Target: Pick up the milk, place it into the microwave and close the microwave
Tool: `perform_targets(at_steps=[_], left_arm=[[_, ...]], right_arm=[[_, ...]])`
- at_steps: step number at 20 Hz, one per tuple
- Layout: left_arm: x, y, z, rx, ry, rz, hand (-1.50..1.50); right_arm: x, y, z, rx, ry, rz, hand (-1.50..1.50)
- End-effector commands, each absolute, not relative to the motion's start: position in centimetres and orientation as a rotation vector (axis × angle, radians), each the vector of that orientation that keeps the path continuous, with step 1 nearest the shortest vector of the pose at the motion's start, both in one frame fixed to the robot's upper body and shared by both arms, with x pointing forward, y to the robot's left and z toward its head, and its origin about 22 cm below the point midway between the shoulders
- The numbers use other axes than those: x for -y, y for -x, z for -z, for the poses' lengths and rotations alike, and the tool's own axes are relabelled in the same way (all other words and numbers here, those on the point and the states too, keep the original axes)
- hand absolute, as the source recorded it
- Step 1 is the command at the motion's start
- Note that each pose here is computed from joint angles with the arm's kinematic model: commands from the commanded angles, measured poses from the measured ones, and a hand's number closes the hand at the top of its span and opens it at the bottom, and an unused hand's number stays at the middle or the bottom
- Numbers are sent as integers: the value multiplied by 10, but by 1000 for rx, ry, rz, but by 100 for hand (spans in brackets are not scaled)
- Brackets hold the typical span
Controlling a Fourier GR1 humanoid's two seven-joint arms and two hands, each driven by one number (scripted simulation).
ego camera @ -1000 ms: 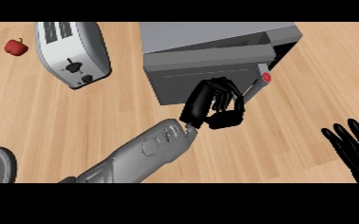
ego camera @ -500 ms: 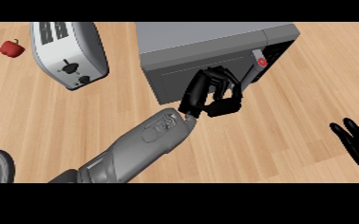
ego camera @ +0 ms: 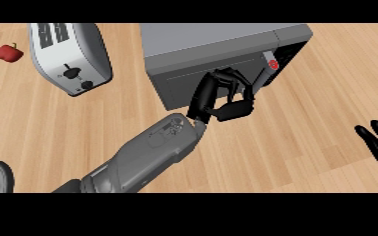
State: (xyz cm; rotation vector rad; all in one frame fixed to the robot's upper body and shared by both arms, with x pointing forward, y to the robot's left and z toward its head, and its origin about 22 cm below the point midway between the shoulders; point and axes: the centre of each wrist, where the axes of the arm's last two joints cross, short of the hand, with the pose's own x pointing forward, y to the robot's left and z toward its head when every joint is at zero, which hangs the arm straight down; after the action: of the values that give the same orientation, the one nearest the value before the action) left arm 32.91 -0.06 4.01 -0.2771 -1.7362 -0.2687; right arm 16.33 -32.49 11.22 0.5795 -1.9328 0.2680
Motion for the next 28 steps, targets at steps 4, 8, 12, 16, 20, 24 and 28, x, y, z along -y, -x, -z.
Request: perform_targets(at_steps=[4,8,12,16,20,24,28], left_arm=[[-10,-358,-47,1734,159,158,150],[-13,-354,-38,1782,151,137,150],[-10,-356,-44,1795,144,125,150],[-12,-356,-40,1811,139,110,150],[-10,-356,-43,1812,147,90,150],[-12,-355,-38,1833,144,93,150],[-9,-357,-43,1835,143,73,150]], right_arm=[[328,-164,-119,1935,-600,-290,-150],[322,-165,-123,1942,-661,-317,-150],[322,-165,-129,1947,-681,-331,-150],[320,-164,-133,1943,-707,-366,-150],[318,-164,-136,1927,-741,-383,-150],[320,-165,-136,1919,-729,-374,-150],[318,-163,-140,1911,-751,-404,-150]])
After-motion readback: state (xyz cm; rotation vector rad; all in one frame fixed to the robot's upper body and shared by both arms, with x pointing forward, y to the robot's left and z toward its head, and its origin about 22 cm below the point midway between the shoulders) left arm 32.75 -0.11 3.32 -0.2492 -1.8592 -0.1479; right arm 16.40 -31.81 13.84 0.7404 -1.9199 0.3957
